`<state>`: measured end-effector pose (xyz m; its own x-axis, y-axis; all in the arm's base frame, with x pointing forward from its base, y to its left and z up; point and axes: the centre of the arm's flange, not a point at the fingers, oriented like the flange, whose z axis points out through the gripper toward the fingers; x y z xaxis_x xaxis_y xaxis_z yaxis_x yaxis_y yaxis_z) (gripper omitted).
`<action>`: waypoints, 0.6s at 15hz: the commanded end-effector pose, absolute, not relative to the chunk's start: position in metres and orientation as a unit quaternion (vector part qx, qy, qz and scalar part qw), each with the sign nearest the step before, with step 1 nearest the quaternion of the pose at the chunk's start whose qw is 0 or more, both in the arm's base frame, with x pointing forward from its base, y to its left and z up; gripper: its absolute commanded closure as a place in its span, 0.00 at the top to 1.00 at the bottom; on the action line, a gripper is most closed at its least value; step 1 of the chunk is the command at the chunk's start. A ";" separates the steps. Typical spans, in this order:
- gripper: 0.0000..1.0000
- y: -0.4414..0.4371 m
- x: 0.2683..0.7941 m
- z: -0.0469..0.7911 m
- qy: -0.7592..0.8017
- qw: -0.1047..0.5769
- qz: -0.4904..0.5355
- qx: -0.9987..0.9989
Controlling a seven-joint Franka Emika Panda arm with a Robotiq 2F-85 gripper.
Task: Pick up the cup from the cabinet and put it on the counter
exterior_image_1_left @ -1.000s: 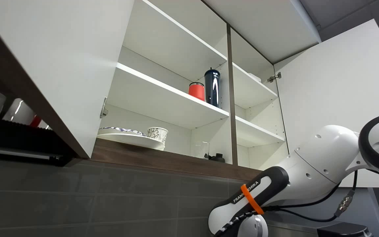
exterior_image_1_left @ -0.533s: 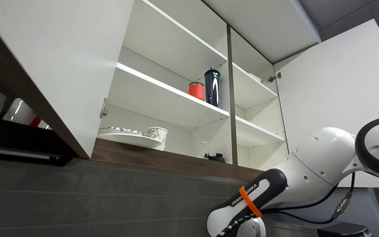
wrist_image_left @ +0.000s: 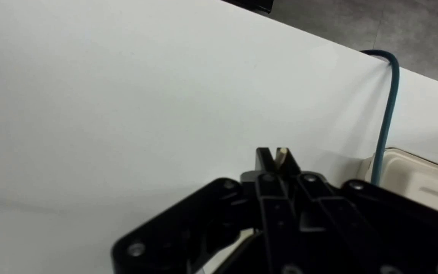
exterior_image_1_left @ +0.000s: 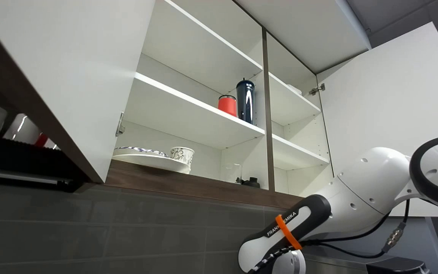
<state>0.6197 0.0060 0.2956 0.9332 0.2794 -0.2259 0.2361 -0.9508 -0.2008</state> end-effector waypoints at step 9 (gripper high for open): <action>0.02 0.001 0.603 0.388 -0.123 0.059 0.172 -0.976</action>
<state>0.6109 0.0048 0.3623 0.9150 0.2691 -0.3006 0.2278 -0.9595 -0.1656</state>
